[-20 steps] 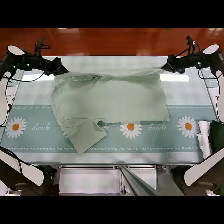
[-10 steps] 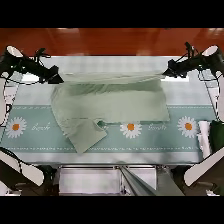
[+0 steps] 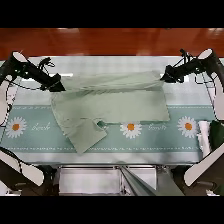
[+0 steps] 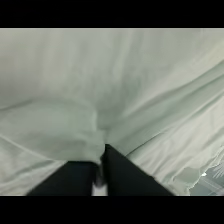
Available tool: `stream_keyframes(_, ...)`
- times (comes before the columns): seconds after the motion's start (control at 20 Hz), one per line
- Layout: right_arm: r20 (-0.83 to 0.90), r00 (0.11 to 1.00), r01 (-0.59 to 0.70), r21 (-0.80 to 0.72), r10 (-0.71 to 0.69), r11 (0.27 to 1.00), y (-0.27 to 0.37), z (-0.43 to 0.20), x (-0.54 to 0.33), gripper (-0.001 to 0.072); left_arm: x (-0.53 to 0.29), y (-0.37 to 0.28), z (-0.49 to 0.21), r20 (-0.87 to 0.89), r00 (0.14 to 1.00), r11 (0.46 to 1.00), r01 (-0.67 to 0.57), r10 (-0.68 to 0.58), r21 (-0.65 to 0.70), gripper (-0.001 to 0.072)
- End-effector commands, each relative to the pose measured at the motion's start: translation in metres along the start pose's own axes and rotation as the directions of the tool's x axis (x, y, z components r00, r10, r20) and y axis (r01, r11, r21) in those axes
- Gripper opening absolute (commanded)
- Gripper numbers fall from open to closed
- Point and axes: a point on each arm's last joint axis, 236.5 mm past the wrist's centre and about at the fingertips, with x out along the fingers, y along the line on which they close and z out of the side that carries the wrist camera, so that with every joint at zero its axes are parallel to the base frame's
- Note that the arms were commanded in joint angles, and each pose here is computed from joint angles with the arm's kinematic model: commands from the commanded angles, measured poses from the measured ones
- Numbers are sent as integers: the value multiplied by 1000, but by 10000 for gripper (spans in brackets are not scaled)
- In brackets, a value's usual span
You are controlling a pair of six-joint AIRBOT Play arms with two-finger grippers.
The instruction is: Fold the shirts.
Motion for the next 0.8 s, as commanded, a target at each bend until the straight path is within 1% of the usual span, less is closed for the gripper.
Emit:
stream_keyframes(0.0,-20,999,-33,27,34,999,6,-5,-5,410,-3,-1,-16,-68,998,1000,6,-7,-13,509)
stream_keyframes(0.1,18,1000,12,107,-14,994,-7,3,-34,409,-19,-2,-33,-132,991,999,17,-22,-38,509)
stream_keyframes(0.15,40,999,12,123,-17,992,-9,5,-55,409,-32,-2,-42,-147,989,999,23,-29,-44,509)
stream_keyframes(0.2,65,998,17,127,-25,992,-11,5,-79,409,-46,-1,-44,-123,992,998,19,-25,-55,509)
stream_keyframes(0.35,47,988,140,120,-147,983,-33,-24,-133,409,-96,-7,-36,94,995,998,-17,23,-56,509)
stream_keyframes(0.4,31,982,182,122,-187,976,-42,-40,-142,410,-108,-4,-39,163,984,996,-60,70,-61,509)
stream_keyframes(0.5,-3,971,237,142,-239,961,-58,-79,-141,410,-119,10,-65,257,953,985,-144,164,-93,509)
stream_keyframes(0.55,-3,972,232,159,-235,960,-63,-100,-133,410,-113,17,-88,269,947,982,-151,177,-117,509)
stream_keyframes(0.6,25,979,197,175,-204,965,-63,-117,-123,410,-101,25,-111,271,948,977,-123,167,-172,509)
stream_keyframes(0.65,72,988,125,181,-140,976,-53,-131,-115,410,-83,28,-135,278,954,965,-42,116,-259,509)
stream_keyframes(0.7,129,989,49,176,-72,983,-41,-141,-110,410,-66,28,-153,298,953,938,59,49,-341,509)
stream_keyframes(0.75,183,983,-18,183,-16,983,-30,-151,-106,410,-48,30,-169,330,944,897,154,-9,-414,509)
